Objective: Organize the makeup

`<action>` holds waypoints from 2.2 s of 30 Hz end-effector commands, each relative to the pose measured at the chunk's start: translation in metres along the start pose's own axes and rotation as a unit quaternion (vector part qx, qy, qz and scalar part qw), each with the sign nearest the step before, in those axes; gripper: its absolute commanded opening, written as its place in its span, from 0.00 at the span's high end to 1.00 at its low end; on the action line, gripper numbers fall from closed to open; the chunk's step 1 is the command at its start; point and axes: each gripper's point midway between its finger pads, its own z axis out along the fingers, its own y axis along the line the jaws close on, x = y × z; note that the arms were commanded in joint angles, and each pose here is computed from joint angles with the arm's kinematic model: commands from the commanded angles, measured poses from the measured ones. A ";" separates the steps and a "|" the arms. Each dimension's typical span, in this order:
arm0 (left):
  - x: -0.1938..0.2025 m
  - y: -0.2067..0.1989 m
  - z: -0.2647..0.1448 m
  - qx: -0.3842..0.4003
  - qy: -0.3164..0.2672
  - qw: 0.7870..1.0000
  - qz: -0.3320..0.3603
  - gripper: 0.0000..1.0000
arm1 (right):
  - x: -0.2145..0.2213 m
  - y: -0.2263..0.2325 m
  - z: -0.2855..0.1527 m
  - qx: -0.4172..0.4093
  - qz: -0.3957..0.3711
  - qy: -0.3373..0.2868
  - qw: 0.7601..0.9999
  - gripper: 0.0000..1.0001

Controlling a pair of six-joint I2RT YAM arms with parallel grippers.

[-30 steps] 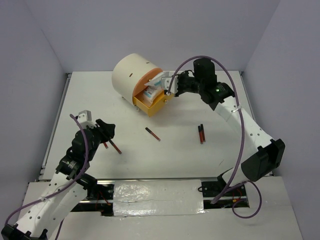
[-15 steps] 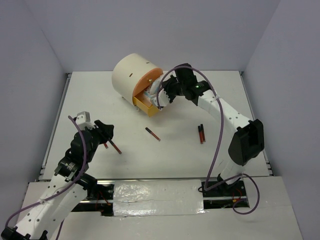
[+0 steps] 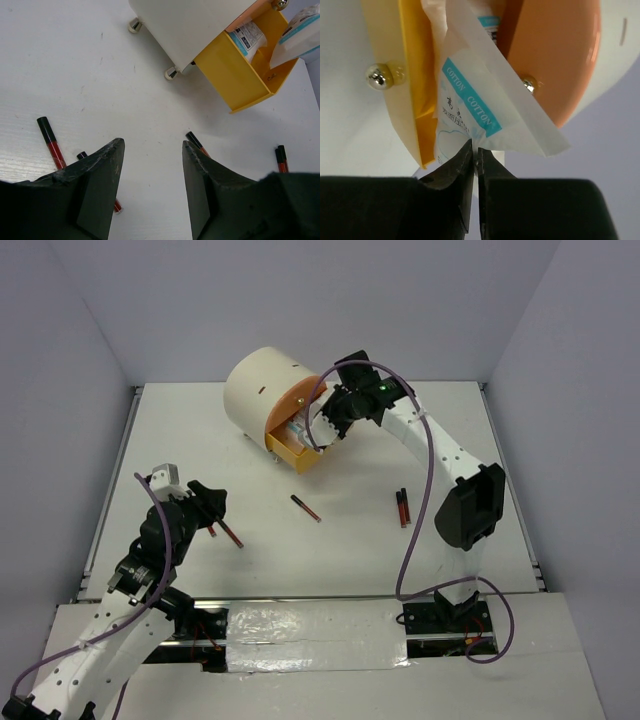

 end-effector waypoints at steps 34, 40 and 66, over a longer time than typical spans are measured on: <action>-0.014 -0.005 0.001 0.005 -0.023 1.000 -0.008 0.37 | -0.052 0.007 0.021 -0.032 0.304 -0.123 0.944 0.95; -0.013 -0.007 0.003 0.008 -0.019 1.000 -0.010 0.37 | -0.053 0.016 0.040 -0.026 0.335 -0.125 0.933 0.95; -0.013 -0.008 0.005 0.005 -0.018 1.000 -0.006 0.37 | -0.033 0.006 0.097 -0.002 0.399 -0.107 0.911 0.89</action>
